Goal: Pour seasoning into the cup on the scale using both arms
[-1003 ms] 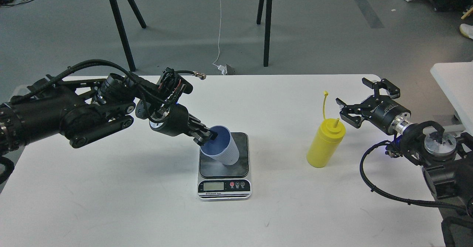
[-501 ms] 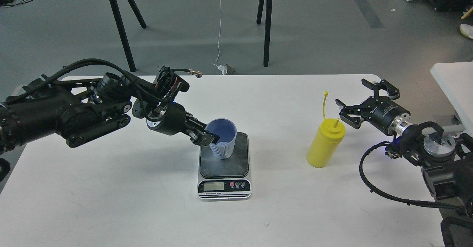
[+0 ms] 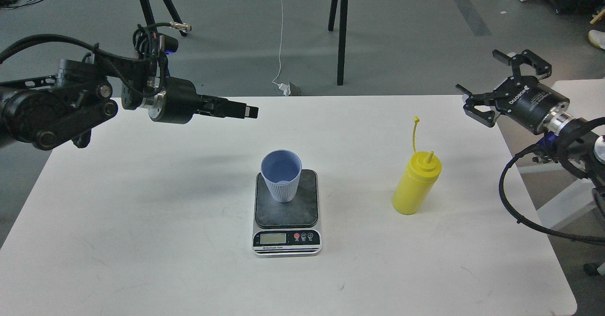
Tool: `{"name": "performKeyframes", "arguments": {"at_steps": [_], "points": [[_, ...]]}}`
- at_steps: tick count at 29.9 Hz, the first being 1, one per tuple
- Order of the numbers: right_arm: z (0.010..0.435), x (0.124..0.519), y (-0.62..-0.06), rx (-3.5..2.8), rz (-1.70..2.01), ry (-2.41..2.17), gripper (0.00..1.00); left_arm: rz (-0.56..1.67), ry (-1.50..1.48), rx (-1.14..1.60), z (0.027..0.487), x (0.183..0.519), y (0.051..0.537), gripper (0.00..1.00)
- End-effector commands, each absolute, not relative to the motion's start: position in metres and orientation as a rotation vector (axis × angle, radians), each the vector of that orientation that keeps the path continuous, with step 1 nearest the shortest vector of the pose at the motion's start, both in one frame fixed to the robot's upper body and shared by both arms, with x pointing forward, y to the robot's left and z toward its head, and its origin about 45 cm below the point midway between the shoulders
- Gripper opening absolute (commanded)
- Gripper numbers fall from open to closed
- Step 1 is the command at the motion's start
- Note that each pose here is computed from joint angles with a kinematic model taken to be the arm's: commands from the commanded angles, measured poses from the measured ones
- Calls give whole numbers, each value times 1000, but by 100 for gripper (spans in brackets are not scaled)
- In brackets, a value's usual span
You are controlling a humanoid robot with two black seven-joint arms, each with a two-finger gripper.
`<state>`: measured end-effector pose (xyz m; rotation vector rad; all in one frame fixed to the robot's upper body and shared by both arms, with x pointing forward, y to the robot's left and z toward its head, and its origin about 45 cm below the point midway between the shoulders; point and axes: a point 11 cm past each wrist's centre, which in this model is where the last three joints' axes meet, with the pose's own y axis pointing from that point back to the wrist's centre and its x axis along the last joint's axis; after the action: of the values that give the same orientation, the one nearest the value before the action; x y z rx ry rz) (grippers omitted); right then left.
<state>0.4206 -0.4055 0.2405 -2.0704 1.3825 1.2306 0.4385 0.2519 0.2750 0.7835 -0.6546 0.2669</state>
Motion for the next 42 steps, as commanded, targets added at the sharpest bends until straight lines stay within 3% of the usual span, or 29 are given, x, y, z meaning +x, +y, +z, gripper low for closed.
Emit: {"name": "performKeyframes", "arguments": {"at_steps": [1, 6, 12, 24, 42], "points": [[234, 379, -431, -2018, 1305, 1371, 99, 514, -540, 633, 304, 458, 284, 99], [181, 296, -443, -1772, 1561, 1327, 99, 785, -375, 406, 328, 475, 320, 99], [121, 221, -449, -1552, 1764, 1401, 99, 817, -341, 367, 326, 476, 323, 100], [81, 246, -379, -1543, 1822, 1234, 99, 810, -299, 394, 302, 469, 327, 100], [45, 274, -334, -1551, 1861, 1235, 99, 812, -270, 409, 288, 463, 332, 100]]}}
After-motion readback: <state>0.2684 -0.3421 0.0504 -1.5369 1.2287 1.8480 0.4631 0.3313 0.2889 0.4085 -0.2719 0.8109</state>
